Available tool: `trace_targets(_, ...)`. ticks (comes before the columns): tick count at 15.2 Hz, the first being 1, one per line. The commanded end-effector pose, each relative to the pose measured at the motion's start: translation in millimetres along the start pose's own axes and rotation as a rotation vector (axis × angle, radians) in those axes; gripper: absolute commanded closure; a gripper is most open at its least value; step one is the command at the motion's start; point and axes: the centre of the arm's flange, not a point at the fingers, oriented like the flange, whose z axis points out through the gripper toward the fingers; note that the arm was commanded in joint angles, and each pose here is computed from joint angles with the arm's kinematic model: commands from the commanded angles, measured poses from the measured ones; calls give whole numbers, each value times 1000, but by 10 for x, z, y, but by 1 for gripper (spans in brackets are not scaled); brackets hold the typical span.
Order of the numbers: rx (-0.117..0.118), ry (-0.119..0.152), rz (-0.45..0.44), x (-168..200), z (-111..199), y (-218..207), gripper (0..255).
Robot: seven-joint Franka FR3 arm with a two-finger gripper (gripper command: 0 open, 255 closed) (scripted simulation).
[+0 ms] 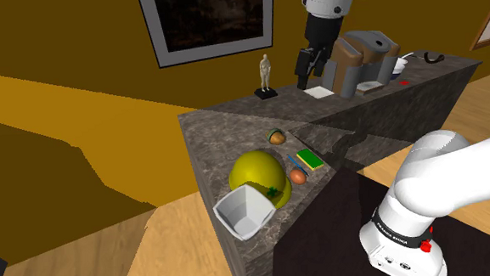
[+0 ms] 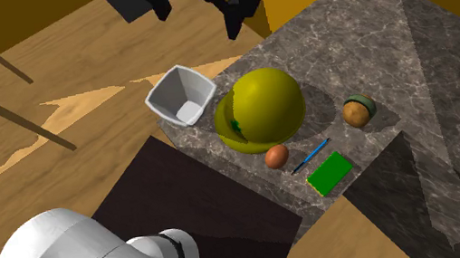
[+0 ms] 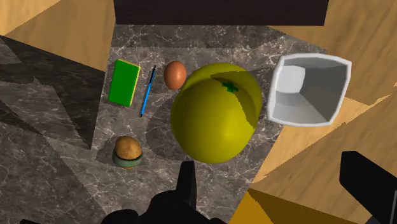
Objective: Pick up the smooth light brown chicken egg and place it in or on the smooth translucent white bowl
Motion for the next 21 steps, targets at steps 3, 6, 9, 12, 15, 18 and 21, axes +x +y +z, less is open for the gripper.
trace_targets(3, 12, -2, -1, -5, 246, 114, 0)
trace_targets(6, 29, -5, -3, -13, 618, 279, 0)
trace_targets(9, 47, -9, -4, -21, 992, 438, 0)
trace_targets(12, 64, -12, -6, -31, 1369, 590, 0)
trace_targets(15, 82, -15, -7, -42, 1749, 735, 0)
trace_targets(18, 100, -18, -9, -54, 2131, 874, 0)
trace_targets(21, 117, -22, -10, -66, 2515, 1006, 0)
